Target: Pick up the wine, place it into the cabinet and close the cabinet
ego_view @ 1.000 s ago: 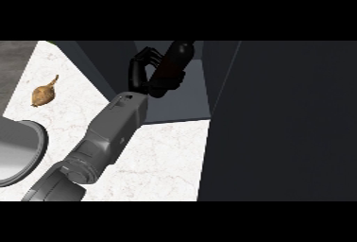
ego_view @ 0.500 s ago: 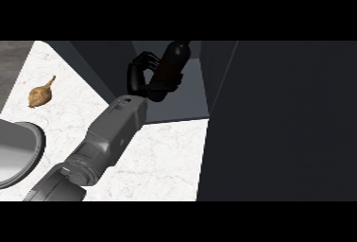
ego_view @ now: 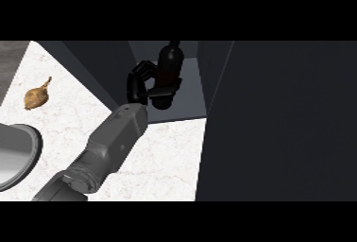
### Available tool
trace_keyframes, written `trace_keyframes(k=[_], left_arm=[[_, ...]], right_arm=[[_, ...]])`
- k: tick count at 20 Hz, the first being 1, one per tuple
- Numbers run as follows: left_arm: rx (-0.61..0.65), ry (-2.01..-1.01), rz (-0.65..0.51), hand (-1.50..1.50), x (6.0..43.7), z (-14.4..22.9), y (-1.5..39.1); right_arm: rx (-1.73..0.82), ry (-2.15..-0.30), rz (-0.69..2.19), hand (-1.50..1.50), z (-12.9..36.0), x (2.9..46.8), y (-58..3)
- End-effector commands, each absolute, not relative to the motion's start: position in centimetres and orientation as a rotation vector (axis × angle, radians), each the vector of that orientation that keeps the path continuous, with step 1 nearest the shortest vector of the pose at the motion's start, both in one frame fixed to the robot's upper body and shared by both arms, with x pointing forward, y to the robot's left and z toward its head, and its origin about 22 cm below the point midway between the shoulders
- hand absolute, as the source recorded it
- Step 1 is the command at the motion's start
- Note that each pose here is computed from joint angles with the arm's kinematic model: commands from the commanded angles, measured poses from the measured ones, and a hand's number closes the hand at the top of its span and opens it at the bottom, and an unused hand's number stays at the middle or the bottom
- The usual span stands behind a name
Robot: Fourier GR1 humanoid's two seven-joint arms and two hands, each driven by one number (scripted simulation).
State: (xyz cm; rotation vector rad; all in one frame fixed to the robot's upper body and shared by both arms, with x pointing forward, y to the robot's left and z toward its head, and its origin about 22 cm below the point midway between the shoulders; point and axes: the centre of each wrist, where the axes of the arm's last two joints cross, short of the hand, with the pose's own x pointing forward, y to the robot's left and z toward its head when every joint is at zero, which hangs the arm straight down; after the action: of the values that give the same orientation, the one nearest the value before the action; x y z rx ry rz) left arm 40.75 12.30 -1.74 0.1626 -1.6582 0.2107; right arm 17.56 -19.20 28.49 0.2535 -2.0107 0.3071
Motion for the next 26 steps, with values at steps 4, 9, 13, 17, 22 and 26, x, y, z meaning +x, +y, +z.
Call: trace_keyframes(k=[4, 9, 13, 17, 22, 26], left_arm=[[0.094, -1.659, 0.276, 1.50, 38.3, -5.5, 13.9], [0.075, -1.601, 0.304, 1.50, 37.6, -6.4, 14.3], [0.094, -1.563, 0.296, 1.50, 37.5, -6.5, 14.4], [0.119, -1.554, 0.300, 1.50, 36.0, -8.3, 15.1], [0.143, -1.572, 0.302, 1.50, 35.3, -9.1, 15.5], [0.141, -1.588, 0.290, 1.50, 36.7, -7.5, 14.7]], right_arm=[[0.312, -2.009, 0.344, -1.50, 28.8, 17.3, -18.5], [0.335, -2.008, 0.345, -1.50, 28.8, 18.0, -18.5], [0.361, -2.000, 0.334, -1.50, 28.1, 16.2, -19.1], [0.357, -1.995, 0.358, -1.50, 28.5, 17.2, -19.2], [0.351, -2.022, 0.350, -1.50, 28.3, 17.2, -19.3], [0.338, -1.996, 0.333, -1.50, 28.6, 18.2, -19.1]])
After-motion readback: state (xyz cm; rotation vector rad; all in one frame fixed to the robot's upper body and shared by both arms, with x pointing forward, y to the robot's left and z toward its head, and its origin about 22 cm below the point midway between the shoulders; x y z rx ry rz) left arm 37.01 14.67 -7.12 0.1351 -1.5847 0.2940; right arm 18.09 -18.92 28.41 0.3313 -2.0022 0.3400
